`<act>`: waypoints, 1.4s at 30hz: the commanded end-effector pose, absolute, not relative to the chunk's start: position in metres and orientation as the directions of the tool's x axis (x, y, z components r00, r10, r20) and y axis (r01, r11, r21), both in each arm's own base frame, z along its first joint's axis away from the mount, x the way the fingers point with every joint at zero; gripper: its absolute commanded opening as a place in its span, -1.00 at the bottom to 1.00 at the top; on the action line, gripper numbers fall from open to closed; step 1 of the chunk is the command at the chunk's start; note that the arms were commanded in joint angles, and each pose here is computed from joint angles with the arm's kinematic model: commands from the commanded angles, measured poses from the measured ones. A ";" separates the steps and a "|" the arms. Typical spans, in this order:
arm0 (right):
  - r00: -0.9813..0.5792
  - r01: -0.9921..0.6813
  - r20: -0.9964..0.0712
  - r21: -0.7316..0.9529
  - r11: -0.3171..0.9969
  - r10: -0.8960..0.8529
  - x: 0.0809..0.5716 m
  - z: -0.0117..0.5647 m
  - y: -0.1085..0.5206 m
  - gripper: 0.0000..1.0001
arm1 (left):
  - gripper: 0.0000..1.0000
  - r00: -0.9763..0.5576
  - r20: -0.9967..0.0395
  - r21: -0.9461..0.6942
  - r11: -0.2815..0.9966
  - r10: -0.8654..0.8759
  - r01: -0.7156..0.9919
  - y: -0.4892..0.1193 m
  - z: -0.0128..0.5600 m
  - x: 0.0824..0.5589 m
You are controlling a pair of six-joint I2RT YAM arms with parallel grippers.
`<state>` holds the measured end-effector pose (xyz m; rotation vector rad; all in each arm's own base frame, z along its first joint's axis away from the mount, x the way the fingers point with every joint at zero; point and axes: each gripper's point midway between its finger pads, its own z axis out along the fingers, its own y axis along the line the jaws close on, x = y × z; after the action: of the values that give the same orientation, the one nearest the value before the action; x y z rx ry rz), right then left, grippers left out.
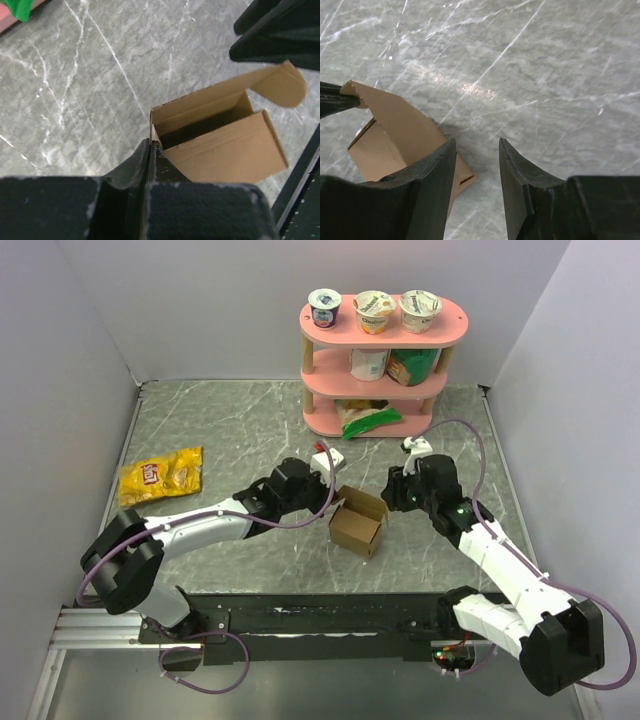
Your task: Fold the paper box
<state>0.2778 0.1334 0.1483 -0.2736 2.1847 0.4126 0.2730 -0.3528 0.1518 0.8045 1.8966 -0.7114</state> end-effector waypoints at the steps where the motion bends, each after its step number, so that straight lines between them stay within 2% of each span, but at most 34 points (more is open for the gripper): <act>1: -0.609 -0.318 -0.793 0.263 0.911 0.016 0.269 0.147 0.139 -0.06 | -0.95 -0.400 -0.894 -0.195 0.629 0.202 0.753 -0.364 0.157 0.265; 9: -0.633 -0.291 -0.774 0.256 0.922 0.015 0.256 0.131 0.130 -0.06 | -0.95 -0.432 -0.883 -0.228 0.641 0.180 0.733 -0.363 0.148 0.251; 17: -0.627 -0.298 -0.779 0.267 0.917 0.023 0.258 0.133 0.133 -0.03 | -0.97 -0.367 -0.925 -0.210 0.669 0.101 0.713 -0.356 0.157 0.249; 20: -0.594 -0.336 -0.804 0.250 0.908 0.001 0.261 0.144 0.135 0.30 | -0.96 -0.352 -0.930 -0.197 0.668 0.104 0.718 -0.352 0.154 0.247; 24: -0.463 -0.444 -0.884 0.175 0.879 -0.057 0.266 0.176 0.140 0.84 | -0.95 -0.336 -0.931 -0.171 0.644 0.142 0.746 -0.356 0.152 0.246; 27: -0.346 -0.533 -0.934 0.119 0.838 -0.088 0.270 0.198 0.149 0.94 | -0.95 -0.322 -0.934 -0.161 0.623 0.155 0.765 -0.360 0.153 0.244; 30: -0.279 -0.588 -0.951 0.059 0.807 -0.134 0.276 0.205 0.156 0.96 | -0.95 -0.303 -0.938 -0.145 0.607 0.166 0.781 -0.360 0.154 0.242; 34: -0.293 -0.576 -0.944 0.050 0.816 -0.149 0.295 0.206 0.157 0.95 | -0.95 -0.264 -0.949 -0.123 0.565 0.175 0.816 -0.363 0.159 0.236; 38: -0.209 -0.761 -0.966 0.061 0.646 -0.154 0.278 0.222 0.191 0.87 | -0.96 -0.237 -0.951 -0.100 0.530 0.198 0.842 -0.366 0.159 0.233; 42: -0.219 -0.789 -0.965 0.089 0.609 -0.142 0.271 0.226 0.195 0.79 | -0.96 -0.231 -0.949 -0.088 0.522 0.215 0.848 -0.368 0.159 0.234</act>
<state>0.2740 0.1775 0.1841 -0.6661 1.8850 0.6213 0.2388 -0.3595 0.1476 0.8423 1.7940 -0.7427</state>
